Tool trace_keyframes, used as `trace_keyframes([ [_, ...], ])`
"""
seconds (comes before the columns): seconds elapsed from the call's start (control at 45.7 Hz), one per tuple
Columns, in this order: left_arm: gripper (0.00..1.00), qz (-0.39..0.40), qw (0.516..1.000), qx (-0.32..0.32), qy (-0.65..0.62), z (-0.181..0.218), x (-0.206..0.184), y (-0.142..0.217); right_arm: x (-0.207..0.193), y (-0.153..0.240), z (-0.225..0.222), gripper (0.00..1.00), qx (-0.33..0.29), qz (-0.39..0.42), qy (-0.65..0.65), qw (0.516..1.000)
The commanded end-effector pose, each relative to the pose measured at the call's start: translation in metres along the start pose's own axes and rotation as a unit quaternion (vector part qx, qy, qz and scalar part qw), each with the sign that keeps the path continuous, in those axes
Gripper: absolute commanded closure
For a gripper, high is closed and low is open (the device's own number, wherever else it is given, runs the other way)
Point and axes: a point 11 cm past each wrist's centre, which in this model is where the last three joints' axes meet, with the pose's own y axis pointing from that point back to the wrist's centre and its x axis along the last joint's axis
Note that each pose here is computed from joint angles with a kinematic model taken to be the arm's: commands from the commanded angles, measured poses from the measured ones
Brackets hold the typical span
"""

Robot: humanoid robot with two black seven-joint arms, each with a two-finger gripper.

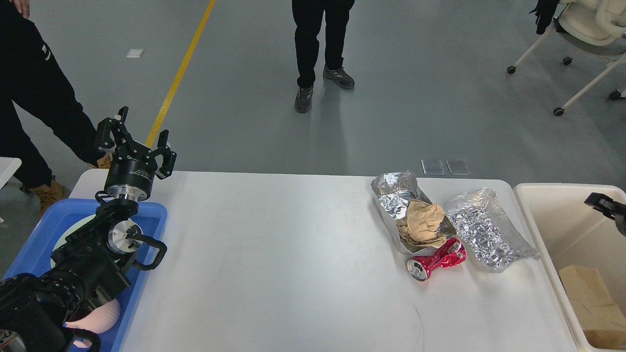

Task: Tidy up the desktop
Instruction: 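Raise the right gripper and bring it back over the table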

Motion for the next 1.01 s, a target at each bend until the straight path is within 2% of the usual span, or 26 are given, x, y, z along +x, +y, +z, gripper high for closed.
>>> trace_keyframes([
  [0.0, 0.04, 0.0, 1.0, 0.0, 0.0, 0.0, 0.0, 0.0, 0.017, 0.011, -0.036, 0.0, 0.032, 0.001, 0.001, 0.999],
  [0.153, 0.04, 0.0, 1.0, 0.0, 0.0, 0.0, 0.0, 0.0, 0.043, 0.038, -0.091, 0.0, 0.073, 0.001, 0.038, 0.997],
  [0.262, 0.04, 0.0, 1.0, 0.0, 0.0, 0.0, 0.0, 0.0, 0.053, 0.066, -0.133, 0.0, 0.099, -0.027, 0.083, 0.991],
  [0.547, 0.04, 0.0, 1.0, 0.0, 0.0, 0.0, 0.0, 0.0, 0.044, 0.167, -0.229, 0.0, 0.171, -0.179, 0.181, 0.952],
  [0.7, 0.04, 0.0, 1.0, 0.0, 0.0, 0.0, 0.0, 0.0, 0.037, 0.222, -0.254, 0.0, 0.194, -0.225, 0.228, 0.927],
  [0.984, 0.04, 0.0, 1.0, 0.0, 0.0, 0.0, 0.0, 0.0, 0.035, 0.306, -0.264, 0.0, 0.202, -0.304, 0.297, 0.882],
])
